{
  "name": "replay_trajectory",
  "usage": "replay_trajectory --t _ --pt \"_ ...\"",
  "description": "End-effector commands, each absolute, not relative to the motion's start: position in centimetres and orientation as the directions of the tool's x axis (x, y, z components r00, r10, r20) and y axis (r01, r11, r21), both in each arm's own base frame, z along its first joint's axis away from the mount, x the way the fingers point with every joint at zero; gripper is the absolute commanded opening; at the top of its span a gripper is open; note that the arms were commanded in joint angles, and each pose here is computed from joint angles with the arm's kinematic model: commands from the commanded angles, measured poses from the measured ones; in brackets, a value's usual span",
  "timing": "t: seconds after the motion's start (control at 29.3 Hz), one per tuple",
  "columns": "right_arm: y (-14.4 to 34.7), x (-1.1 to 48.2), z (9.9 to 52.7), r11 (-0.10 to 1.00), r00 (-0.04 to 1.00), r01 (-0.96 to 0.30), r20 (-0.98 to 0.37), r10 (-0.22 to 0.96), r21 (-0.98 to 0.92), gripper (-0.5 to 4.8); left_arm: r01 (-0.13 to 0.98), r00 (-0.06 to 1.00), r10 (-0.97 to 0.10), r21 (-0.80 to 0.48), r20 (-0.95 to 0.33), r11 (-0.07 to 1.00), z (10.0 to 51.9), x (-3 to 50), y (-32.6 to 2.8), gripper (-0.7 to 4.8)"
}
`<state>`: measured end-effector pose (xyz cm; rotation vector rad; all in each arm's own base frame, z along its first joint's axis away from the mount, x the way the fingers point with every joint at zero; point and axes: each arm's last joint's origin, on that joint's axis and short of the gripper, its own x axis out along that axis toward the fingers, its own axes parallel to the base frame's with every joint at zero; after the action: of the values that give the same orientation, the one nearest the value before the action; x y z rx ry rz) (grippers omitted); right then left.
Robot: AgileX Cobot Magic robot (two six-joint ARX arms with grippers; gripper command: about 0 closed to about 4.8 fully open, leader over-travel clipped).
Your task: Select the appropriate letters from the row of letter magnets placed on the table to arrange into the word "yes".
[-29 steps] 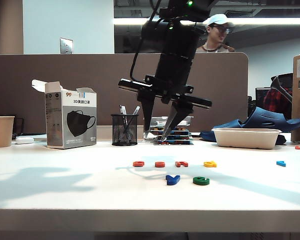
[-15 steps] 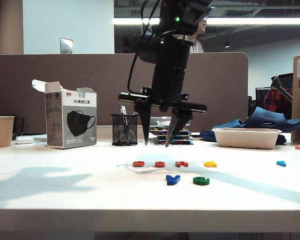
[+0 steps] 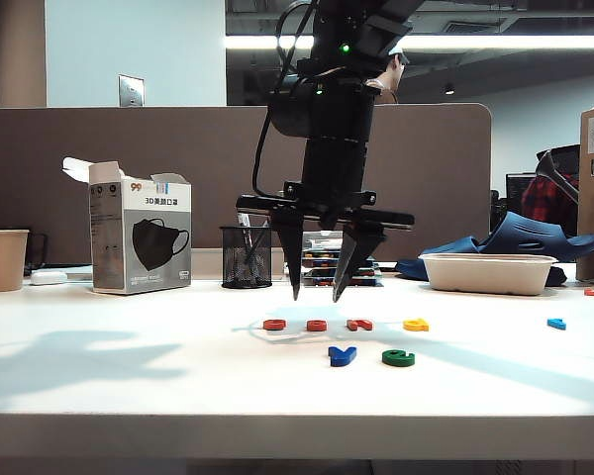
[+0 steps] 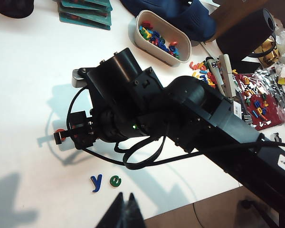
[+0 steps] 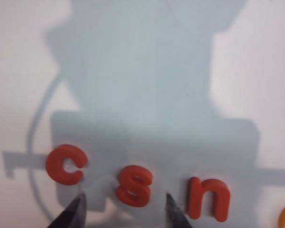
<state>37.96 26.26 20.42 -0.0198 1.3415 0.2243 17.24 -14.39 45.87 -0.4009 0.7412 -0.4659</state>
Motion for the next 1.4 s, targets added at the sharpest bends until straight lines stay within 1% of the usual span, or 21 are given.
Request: replay_trajectory --t 0.03,0.24,0.48,0.65,1.09,1.13,1.16,1.4 --pt "26.5 38.0 19.6 0.974 0.165 -0.177 -0.971 0.171 0.142 2.1 0.273 0.655 -0.541 -0.502 -0.528 0.821 46.2 17.2 -14.3 -0.05" --pt "26.6 38.0 18.8 0.977 0.147 -0.176 -0.978 0.149 0.122 2.1 0.273 0.654 -0.541 -0.502 -0.529 0.821 46.2 17.2 -14.3 -0.05" --pt "26.6 38.1 18.5 0.979 0.156 -0.173 -0.979 0.132 0.104 2.1 0.272 0.655 -0.54 -0.501 -0.528 0.821 46.2 17.2 -14.3 -0.05" --pt "26.6 38.3 18.6 0.981 0.184 -0.171 -0.975 0.124 0.093 2.07 0.272 0.656 -0.539 -0.501 -0.528 0.822 46.2 17.2 -14.3 -0.05" --pt "26.6 38.2 18.6 0.981 0.17 -0.171 -0.978 0.121 0.091 1.96 0.272 0.656 -0.539 -0.501 -0.528 0.822 46.2 17.2 -14.3 -0.05" --pt "26.6 38.1 18.6 0.981 0.168 -0.171 -0.979 0.119 0.09 1.6 0.272 0.656 -0.539 -0.501 -0.528 0.822 46.2 17.2 -14.3 -0.05" --pt "26.6 38.1 18.5 0.981 0.167 -0.171 -0.979 0.119 0.09 1.48 0.272 0.656 -0.539 -0.501 -0.528 0.822 46.2 17.2 -14.3 -0.05" --pt "26.6 38.1 18.6 0.981 0.168 -0.171 -0.979 0.119 0.09 1.36 0.272 0.656 -0.539 -0.501 -0.528 0.822 46.2 17.2 -14.3 -0.05"
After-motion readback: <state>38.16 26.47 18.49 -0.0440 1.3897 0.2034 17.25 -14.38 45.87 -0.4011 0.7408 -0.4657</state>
